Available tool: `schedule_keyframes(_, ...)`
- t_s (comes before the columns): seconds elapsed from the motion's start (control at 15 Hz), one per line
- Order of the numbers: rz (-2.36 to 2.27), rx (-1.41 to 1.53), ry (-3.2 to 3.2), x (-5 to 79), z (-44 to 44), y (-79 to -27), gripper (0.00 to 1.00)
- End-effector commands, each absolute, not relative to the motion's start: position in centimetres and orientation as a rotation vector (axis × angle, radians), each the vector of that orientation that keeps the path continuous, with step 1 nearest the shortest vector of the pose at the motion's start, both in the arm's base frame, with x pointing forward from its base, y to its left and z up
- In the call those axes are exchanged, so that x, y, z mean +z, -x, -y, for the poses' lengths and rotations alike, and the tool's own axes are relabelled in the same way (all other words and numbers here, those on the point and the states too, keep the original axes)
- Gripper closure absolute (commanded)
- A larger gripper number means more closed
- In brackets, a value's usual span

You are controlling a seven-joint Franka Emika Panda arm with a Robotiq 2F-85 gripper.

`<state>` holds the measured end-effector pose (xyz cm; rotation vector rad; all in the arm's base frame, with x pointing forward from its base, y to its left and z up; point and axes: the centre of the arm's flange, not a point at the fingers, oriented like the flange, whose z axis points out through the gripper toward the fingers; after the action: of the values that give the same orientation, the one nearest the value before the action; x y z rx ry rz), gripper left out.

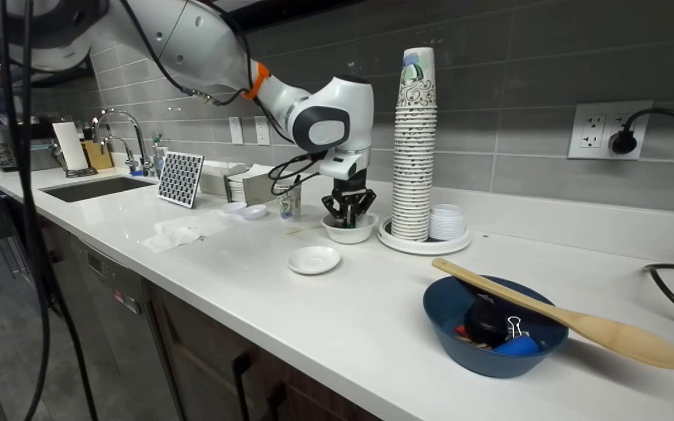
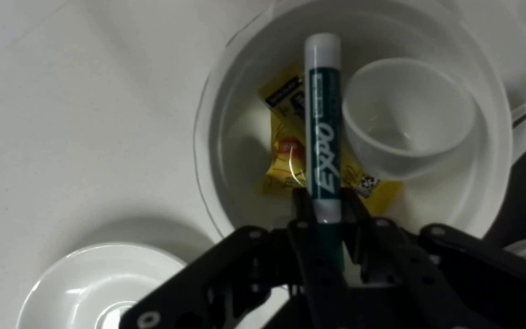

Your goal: Pick up the green marker from the white bowl and put it in the top paper cup on the stack of paper cups

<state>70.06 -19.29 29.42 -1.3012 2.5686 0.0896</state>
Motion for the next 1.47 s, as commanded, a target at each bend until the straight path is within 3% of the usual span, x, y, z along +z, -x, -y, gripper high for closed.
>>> schedule_keyframes(0.0,-2.548,0.011,1.358,32.3,18.2,-69.6,0.95)
schedule_keyframes(0.53,-2.330,-0.220,1.866,38.3,10.1,-65.9,0.95)
schedule_keyframes(1.2,-1.801,-0.417,2.455,41.1,7.2,-55.1,0.95)
schedule_keyframes(1.27,-1.920,-0.351,2.393,40.4,7.3,-59.0,0.81)
schedule_keyframes(1.4,-1.853,-0.372,2.431,40.9,7.2,-57.3,0.81)
